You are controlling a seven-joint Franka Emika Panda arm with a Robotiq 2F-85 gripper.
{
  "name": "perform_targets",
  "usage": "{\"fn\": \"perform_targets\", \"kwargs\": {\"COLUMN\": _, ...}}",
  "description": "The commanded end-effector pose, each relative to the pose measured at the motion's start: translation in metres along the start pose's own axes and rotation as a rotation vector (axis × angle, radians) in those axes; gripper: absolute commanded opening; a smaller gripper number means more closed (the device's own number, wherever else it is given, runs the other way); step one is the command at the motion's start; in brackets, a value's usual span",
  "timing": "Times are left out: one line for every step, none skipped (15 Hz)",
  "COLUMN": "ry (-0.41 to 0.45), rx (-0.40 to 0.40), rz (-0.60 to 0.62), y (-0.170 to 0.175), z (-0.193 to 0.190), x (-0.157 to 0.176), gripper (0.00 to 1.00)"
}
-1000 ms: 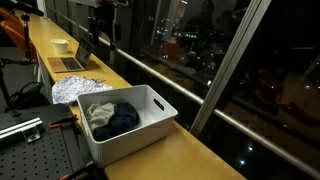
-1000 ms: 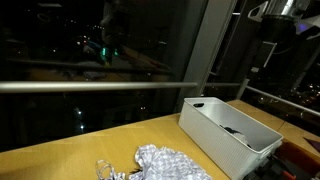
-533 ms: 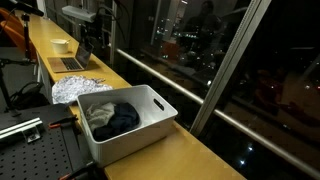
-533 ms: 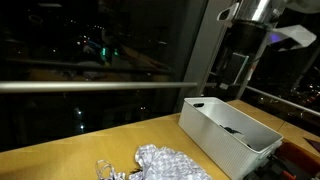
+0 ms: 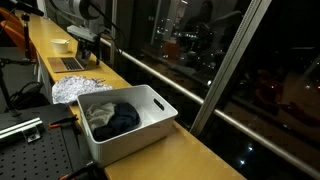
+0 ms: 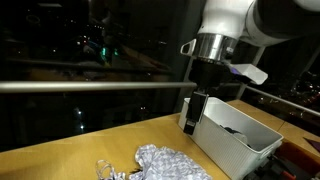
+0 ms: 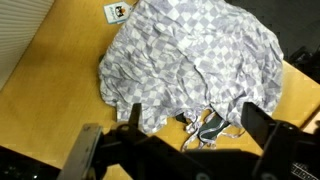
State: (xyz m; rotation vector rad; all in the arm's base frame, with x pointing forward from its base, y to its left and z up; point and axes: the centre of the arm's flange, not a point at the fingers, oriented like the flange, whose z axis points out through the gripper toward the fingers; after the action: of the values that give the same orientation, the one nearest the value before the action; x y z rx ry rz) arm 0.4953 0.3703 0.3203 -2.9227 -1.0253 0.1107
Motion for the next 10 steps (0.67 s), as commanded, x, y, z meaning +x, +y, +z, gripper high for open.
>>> {"fn": "perform_targets", "kwargs": {"ry": -0.054, "rx": -0.009, "rz": 0.004, "y": -0.01, "z": 0.015, "x": 0.017, "gripper": 1.0}}
{"fn": "perform_targets", "kwargs": {"ry": -0.067, "rx": -0.004, "rz": 0.004, "y": -0.012, "z": 0.02, "x": 0.017, "gripper": 1.0}}
{"fn": "perform_targets", "kwargs": {"ry": -0.089, "rx": 0.002, "rz": 0.007, "y": -0.015, "z": 0.029, "x": 0.016, "gripper": 1.0}}
{"fn": "perform_targets", "kwargs": {"ry": -0.107, "rx": 0.005, "rz": 0.01, "y": -0.017, "z": 0.036, "x": 0.016, "gripper": 1.0}}
{"fn": "perform_targets", "kwargs": {"ry": -0.124, "rx": 0.011, "rz": 0.011, "y": -0.02, "z": 0.046, "x": 0.015, "gripper": 1.0}}
{"fn": "perform_targets", "kwargs": {"ry": -0.135, "rx": 0.017, "rz": 0.01, "y": -0.024, "z": 0.056, "x": 0.017, "gripper": 1.0}}
{"fn": "perform_targets", "kwargs": {"ry": -0.146, "rx": 0.022, "rz": 0.006, "y": -0.028, "z": 0.067, "x": 0.019, "gripper": 1.0}}
{"fn": "perform_targets", "kwargs": {"ry": -0.158, "rx": 0.021, "rz": 0.002, "y": -0.031, "z": 0.081, "x": 0.022, "gripper": 1.0}}
{"fn": "perform_targets", "kwargs": {"ry": -0.169, "rx": 0.019, "rz": -0.001, "y": -0.034, "z": 0.091, "x": 0.025, "gripper": 1.0}}
{"fn": "perform_targets", "kwargs": {"ry": -0.182, "rx": 0.014, "rz": -0.005, "y": -0.036, "z": 0.104, "x": 0.025, "gripper": 1.0}}
